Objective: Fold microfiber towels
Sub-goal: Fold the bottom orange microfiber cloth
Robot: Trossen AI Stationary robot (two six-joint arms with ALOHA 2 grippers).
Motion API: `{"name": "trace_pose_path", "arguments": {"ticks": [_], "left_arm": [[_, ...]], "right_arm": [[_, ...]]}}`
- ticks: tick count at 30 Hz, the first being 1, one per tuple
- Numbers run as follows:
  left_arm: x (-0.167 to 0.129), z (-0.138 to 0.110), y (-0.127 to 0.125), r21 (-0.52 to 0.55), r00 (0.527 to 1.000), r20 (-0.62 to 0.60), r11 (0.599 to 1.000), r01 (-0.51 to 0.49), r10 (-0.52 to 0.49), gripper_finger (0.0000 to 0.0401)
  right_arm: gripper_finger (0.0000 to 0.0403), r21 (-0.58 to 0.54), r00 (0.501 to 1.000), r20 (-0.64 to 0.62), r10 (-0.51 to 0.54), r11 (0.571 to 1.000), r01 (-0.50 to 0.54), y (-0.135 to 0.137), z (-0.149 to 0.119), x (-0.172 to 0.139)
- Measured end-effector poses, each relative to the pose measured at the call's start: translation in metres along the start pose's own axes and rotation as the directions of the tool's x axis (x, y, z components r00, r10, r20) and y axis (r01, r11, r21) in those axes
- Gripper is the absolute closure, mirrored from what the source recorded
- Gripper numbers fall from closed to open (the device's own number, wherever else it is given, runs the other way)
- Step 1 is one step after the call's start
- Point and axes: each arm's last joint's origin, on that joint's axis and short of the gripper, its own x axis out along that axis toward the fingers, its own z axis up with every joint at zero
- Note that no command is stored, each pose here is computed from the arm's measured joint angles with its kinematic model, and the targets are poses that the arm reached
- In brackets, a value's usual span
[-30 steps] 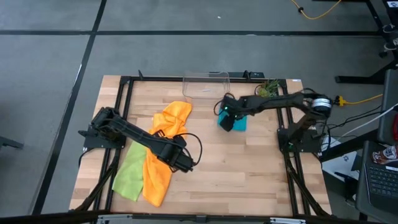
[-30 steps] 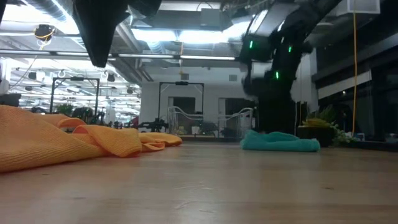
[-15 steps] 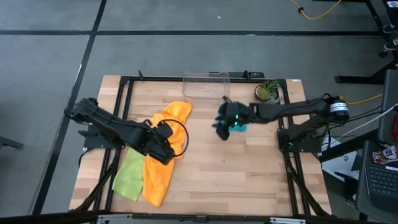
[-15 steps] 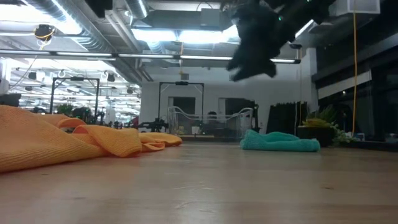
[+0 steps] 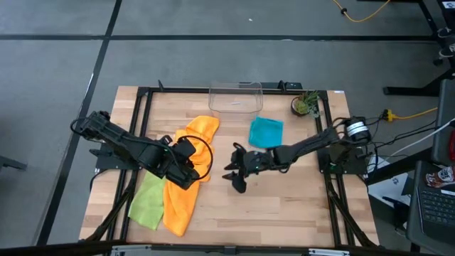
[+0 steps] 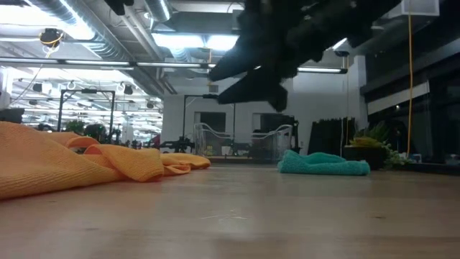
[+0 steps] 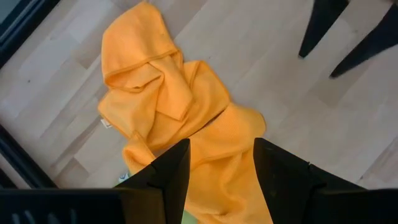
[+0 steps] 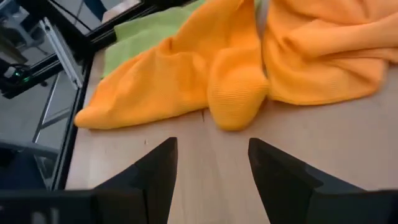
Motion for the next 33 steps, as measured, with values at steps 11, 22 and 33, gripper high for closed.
{"name": "trace_pose_path", "arguments": {"ticks": [11, 22, 33], "left_arm": [[0.001, 0.001, 0.000, -0.004, 1.000, 0.002, 1.000, 0.001, -0.001, 0.0232], [0.001, 0.002, -0.002, -0.013, 1.000, 0.017, 1.000, 0.013, -0.013, 0.0232], [0.001, 0.003, -0.002, -0.014, 0.999, 0.040, 1.000, 0.008, -0.008, 0.0232]], "right_arm": [[0.0202, -0.274, 0.999, -0.019, -0.026, 0.961, 0.020, 0.023, 0.026, 0.055], [0.0202, -0.475, 0.992, -0.090, -0.093, 0.879, 0.039, 0.031, 0.015, 0.105], [0.0202, -0.510, 0.974, -0.150, -0.169, 0.857, 0.070, 0.024, -0.019, 0.125]]}}
